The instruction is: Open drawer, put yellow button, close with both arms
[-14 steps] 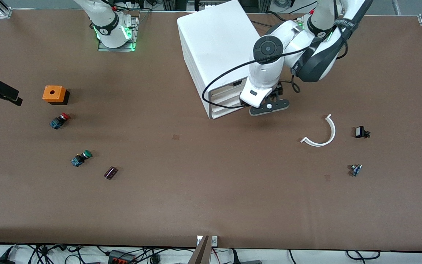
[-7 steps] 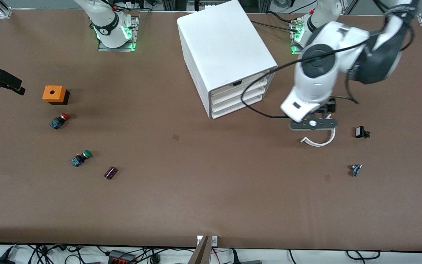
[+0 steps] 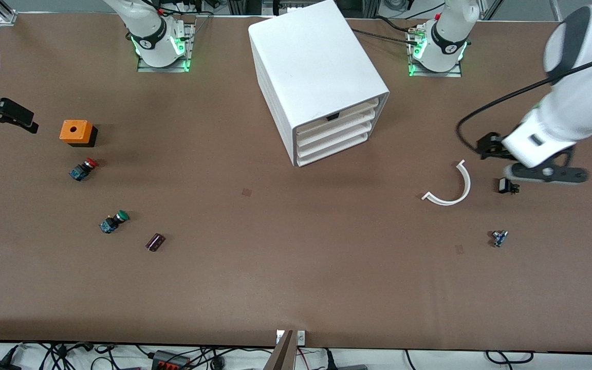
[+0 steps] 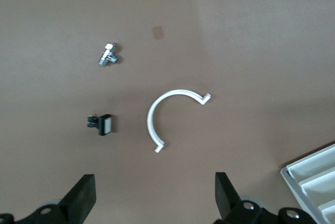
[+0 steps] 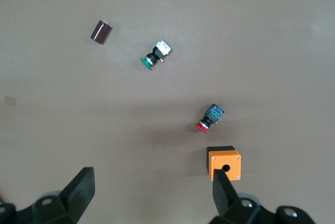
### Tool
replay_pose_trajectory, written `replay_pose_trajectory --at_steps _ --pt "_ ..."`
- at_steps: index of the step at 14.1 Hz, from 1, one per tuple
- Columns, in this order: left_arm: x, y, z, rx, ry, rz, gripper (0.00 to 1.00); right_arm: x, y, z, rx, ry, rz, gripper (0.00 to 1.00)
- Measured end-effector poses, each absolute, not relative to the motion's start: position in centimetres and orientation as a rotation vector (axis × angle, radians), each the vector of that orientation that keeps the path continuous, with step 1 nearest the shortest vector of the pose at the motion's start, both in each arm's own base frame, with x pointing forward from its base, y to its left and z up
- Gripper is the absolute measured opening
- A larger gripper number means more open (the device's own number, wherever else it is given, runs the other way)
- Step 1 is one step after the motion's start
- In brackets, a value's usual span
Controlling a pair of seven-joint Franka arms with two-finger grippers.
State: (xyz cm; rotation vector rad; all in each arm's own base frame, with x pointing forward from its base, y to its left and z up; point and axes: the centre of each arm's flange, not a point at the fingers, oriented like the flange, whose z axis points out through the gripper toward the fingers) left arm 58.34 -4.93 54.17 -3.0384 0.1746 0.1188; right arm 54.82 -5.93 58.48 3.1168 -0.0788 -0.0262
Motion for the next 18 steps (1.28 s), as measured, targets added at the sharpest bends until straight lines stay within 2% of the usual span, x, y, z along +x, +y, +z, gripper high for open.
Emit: replay_pose_trajectory --at_steps 3,6,18 --pt "56.1 -4.0 56.2 -3.077 0.175 0.081 1.00 54.8 -5.9 58.5 3.117 -0.077 -0.025 1.00" --pt "54.8 -4.7 55.5 -3.098 0.217 0.107 1.00 54.8 -5.8 58.5 3.117 -0.076 -0.026 1.00" --pt "54.7 -4.6 56.2 -3.107 0.222 0.112 1.00 54.8 -5.6 58.5 3.117 -0.068 -0.026 1.00"
